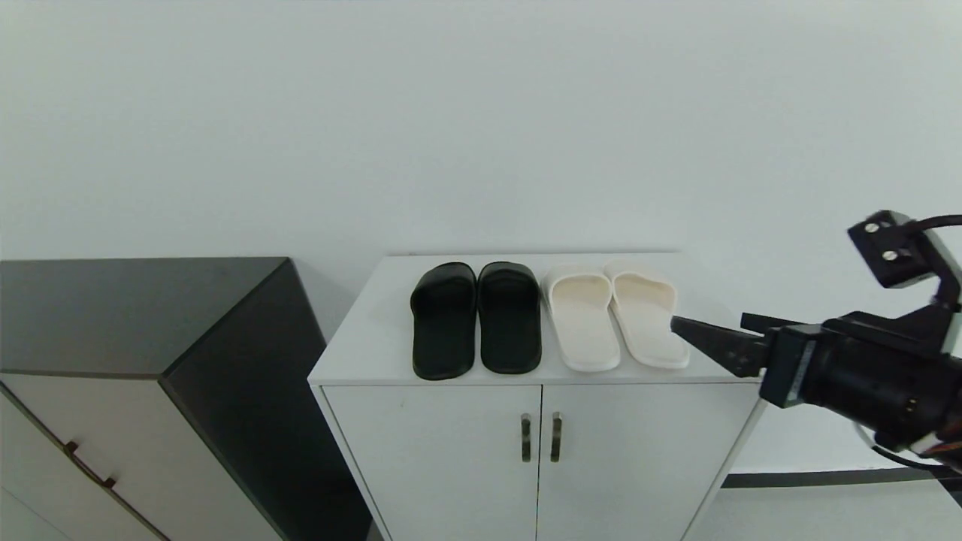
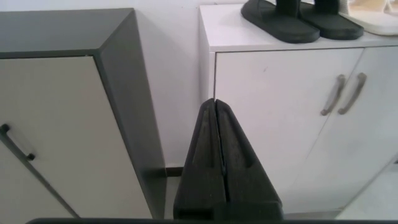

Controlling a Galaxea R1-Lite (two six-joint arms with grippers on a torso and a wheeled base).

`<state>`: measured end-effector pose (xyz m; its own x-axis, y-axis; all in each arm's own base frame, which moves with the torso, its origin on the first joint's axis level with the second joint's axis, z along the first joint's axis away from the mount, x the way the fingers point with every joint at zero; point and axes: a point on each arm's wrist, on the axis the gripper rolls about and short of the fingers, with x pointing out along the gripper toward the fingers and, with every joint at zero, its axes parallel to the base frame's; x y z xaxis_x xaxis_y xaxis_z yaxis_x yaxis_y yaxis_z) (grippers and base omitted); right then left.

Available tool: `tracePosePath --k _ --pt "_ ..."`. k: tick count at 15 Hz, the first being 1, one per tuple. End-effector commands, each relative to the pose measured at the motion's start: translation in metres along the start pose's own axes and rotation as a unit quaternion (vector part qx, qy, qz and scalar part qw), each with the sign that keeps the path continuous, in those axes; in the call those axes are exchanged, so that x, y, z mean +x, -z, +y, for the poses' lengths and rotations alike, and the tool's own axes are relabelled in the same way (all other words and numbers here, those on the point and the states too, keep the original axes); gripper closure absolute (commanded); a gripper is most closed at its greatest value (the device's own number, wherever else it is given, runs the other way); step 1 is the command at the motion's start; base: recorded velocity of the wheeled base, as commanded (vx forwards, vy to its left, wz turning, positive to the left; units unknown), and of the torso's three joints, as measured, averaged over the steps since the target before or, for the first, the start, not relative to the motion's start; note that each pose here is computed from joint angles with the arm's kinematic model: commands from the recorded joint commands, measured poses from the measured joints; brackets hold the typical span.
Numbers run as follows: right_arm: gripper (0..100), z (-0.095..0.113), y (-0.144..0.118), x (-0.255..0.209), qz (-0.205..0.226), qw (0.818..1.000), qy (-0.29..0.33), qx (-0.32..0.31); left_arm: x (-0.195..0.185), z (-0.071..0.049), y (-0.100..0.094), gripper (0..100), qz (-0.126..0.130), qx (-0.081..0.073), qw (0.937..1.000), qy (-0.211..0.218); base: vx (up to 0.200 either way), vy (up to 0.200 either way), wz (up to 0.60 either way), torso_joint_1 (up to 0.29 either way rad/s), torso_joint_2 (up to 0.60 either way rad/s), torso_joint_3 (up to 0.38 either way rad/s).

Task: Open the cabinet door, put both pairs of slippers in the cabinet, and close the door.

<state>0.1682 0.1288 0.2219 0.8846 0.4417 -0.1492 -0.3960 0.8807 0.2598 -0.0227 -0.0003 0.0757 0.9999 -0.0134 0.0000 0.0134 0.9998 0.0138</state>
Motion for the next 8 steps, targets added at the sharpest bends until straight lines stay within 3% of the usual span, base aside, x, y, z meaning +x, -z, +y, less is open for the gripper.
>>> tracePosePath --k 1,5,8 --pt "0 0.019 0.023 0.049 0.028 0.999 0.03 -0.019 0.0 0.0 0.0 100 0.0 0.0 1.0 0.0 0.0 0.0 0.0 0.0 0.0 0.0" --pt "0 0.034 0.039 0.108 0.03 0.996 0.078 -0.029 0.0 0.0 0.0 100 0.0 -0.001 1.0 0.0 0.0 0.0 0.0 0.0 0.0 0.0" --pt "0 0.033 0.051 0.147 0.025 0.989 0.138 -0.036 0.0 0.0 0.0 100 0.001 -0.001 1.0 0.0 0.0 0.0 0.0 0.0 0.0 0.0"
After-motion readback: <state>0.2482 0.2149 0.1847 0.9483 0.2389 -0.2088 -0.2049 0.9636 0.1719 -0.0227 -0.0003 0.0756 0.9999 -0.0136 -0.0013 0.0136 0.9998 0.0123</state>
